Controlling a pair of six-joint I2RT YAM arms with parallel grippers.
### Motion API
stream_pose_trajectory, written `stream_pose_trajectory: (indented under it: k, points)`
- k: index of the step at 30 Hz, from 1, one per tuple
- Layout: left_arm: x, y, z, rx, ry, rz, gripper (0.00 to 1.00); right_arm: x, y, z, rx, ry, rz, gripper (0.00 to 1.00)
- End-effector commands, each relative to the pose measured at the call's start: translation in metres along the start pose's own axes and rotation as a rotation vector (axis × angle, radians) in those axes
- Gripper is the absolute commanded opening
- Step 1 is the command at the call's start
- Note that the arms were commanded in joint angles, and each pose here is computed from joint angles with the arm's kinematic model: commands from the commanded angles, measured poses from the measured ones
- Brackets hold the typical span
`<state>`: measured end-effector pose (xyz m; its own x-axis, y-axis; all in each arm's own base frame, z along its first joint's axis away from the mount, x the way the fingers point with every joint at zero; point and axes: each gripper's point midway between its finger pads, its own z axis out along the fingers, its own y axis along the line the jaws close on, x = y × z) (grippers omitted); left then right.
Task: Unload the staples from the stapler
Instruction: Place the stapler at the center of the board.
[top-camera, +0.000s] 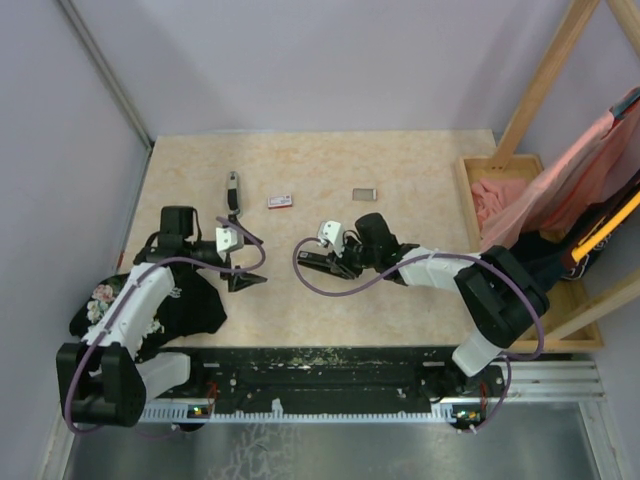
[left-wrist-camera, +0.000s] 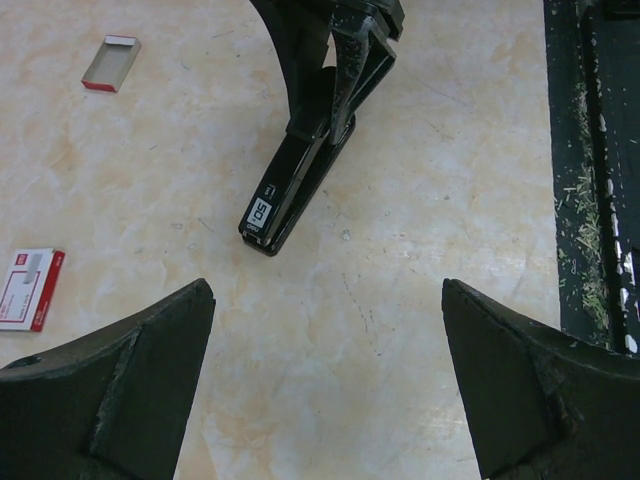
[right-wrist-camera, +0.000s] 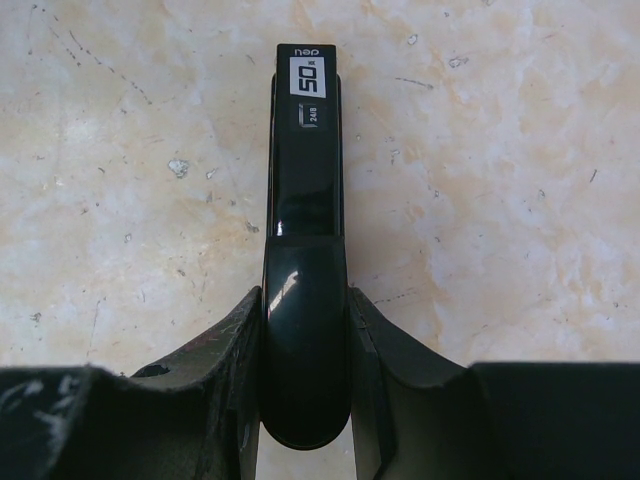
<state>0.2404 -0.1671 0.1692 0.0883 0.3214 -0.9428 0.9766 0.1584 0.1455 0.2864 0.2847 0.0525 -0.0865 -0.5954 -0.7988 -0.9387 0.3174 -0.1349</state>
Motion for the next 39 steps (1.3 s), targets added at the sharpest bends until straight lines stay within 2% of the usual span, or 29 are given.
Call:
stream_pose_trajectory:
  k: [1,4,9,12,14,18,25,39]
  points:
    - [0.0,-0.007,0.007,0.064,-0.006,0.041,1.0,-0.044,-0.007,0.0,0.009,-0.139,-0.058,0.23]
    - [0.002,-0.008,0.014,0.096,0.007,0.045,1.0,-0.044,-0.007,-0.001,0.006,-0.134,-0.063,0.39]
    - [0.004,-0.008,0.025,0.135,0.02,0.055,1.0,-0.05,-0.008,-0.009,0.011,-0.134,-0.085,0.6]
    - [0.004,-0.004,0.032,0.144,0.03,0.066,1.0,-0.063,-0.01,-0.023,0.027,-0.163,-0.097,0.85]
    - [0.003,0.001,0.037,0.144,0.033,0.076,1.0,-0.071,-0.013,-0.034,0.035,-0.186,-0.1,0.94]
    - [0.002,0.011,0.049,0.136,0.048,0.091,1.0,-0.084,-0.019,-0.061,0.028,-0.208,-0.065,0.98]
    - [0.001,0.024,0.084,0.127,0.093,0.137,1.0,-0.097,-0.038,-0.11,0.098,-0.232,0.048,0.99]
    - [0.006,0.021,0.161,0.248,0.166,0.184,0.94,-0.057,-0.063,-0.15,0.21,-0.182,0.209,0.99]
